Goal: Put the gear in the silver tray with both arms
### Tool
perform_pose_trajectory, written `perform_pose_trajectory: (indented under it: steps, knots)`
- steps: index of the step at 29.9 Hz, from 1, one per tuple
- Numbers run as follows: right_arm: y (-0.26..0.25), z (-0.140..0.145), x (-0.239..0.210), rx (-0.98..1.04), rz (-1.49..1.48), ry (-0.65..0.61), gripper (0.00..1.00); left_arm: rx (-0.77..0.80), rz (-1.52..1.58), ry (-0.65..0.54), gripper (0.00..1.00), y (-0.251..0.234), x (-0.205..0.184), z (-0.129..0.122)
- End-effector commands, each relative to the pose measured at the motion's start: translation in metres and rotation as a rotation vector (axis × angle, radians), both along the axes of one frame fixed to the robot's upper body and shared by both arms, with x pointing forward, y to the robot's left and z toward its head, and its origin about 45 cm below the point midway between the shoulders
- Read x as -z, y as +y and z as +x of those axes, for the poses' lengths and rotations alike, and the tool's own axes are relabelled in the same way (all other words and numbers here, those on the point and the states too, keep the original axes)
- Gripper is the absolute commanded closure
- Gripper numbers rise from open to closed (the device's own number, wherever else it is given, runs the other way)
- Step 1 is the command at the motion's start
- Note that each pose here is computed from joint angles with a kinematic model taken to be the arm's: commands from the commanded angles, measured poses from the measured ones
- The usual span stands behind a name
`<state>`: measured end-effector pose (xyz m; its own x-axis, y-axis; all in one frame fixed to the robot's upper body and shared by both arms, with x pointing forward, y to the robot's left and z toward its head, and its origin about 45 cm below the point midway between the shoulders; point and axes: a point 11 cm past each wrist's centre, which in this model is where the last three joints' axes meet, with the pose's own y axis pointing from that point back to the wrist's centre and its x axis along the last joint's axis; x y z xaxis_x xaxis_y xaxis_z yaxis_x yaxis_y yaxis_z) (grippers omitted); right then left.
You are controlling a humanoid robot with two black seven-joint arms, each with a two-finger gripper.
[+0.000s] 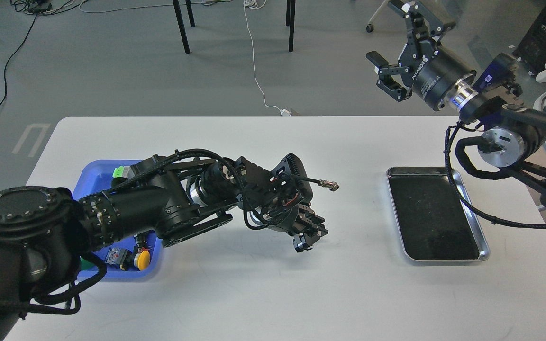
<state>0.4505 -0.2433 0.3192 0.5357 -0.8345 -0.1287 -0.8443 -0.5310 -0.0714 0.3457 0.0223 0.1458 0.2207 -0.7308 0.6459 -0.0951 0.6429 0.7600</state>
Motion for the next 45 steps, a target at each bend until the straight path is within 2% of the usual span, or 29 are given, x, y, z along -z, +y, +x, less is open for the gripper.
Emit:
perform_pose_trajectory:
  steps: [1,7,14,19,22,27,28,31,33,35,38,42,45]
  knots:
    - [-0.004,-0.001,0.002,0.008,-0.008,0.004,0.01,-0.007,0.031,-0.007,0.84,0.006,0.005,0.004]
    - [-0.007,-0.001,0.005,0.013,-0.015,0.008,0.01,-0.020,0.043,-0.006,0.83,0.011,0.008,0.006]
    - [-0.007,-0.002,0.008,0.011,-0.024,0.016,0.01,-0.033,0.052,-0.006,0.76,0.016,0.013,0.008]
    - [-0.008,-0.003,0.011,0.011,-0.028,0.022,0.01,-0.031,0.050,-0.006,0.45,0.016,0.014,0.008]
    - [-0.009,-0.004,0.014,0.014,-0.028,0.028,0.01,-0.028,0.040,-0.007,0.18,0.014,0.012,0.007]
    - [-0.021,-0.004,0.012,0.033,-0.034,0.026,0.01,-0.004,-0.035,-0.023,0.16,-0.002,-0.005,0.006]
    - [-0.026,-0.005,0.011,0.042,-0.038,0.026,0.01,-0.017,-0.088,0.005,0.16,-0.009,-0.013,0.004]
    - [-0.045,-0.012,0.020,0.070,-0.051,0.049,0.01,-0.162,-0.220,0.069,0.14,0.014,-0.037,0.025]
    - [-0.053,-0.023,0.034,0.068,-0.060,0.082,0.01,-0.290,-0.306,0.122,0.14,0.043,-0.047,0.041]
    - [-0.066,-0.035,0.043,0.075,-0.077,0.107,0.01,-0.436,-0.411,0.220,0.11,0.076,-0.044,0.046]
    - [-0.080,-0.053,0.056,0.047,-0.169,0.116,0.01,-0.634,-0.641,0.361,0.10,0.118,-0.061,0.054]
    - [-0.083,-0.073,0.072,-0.058,-0.370,0.077,0.01,-0.889,-0.984,0.625,0.07,0.174,-0.068,0.044]
    - [-0.074,-0.082,0.078,-0.158,-0.486,0.031,0.01,-1.024,-1.260,0.779,0.03,0.208,-0.074,0.037]
